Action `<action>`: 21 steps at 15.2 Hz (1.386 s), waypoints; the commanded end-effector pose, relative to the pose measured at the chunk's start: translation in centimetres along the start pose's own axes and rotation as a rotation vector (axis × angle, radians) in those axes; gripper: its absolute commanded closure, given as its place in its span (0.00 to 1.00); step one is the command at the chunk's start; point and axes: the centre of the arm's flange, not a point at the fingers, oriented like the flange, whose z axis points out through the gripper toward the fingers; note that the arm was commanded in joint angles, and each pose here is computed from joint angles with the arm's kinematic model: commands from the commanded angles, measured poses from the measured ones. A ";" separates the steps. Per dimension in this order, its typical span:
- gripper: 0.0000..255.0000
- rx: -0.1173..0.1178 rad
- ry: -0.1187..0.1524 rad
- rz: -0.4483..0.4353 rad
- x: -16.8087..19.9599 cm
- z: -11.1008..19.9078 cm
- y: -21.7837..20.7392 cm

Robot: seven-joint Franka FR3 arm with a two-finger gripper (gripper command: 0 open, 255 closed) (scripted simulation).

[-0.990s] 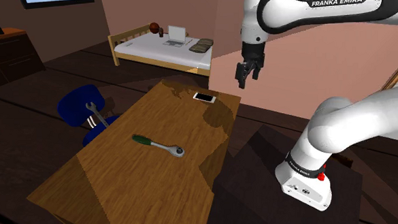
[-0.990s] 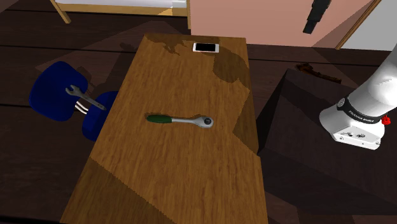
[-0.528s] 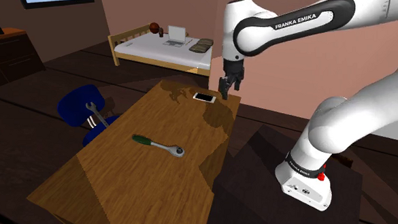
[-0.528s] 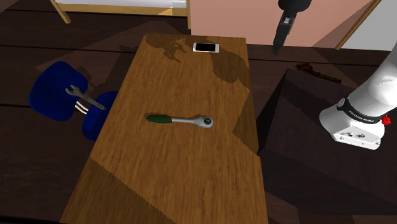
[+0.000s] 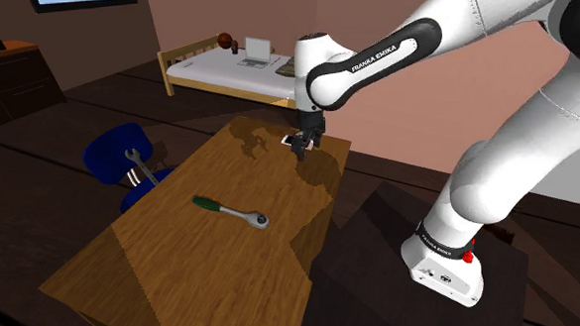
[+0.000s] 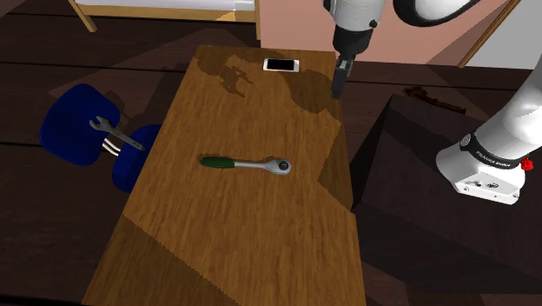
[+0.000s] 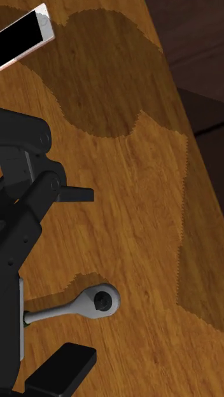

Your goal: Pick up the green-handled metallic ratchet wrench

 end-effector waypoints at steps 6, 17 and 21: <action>0.00 0.016 0.017 -0.077 6.2 5.9 -3.2; 0.00 0.040 0.041 -0.197 15.1 15.0 -9.3; 0.00 0.048 0.050 -0.241 18.2 18.2 -11.9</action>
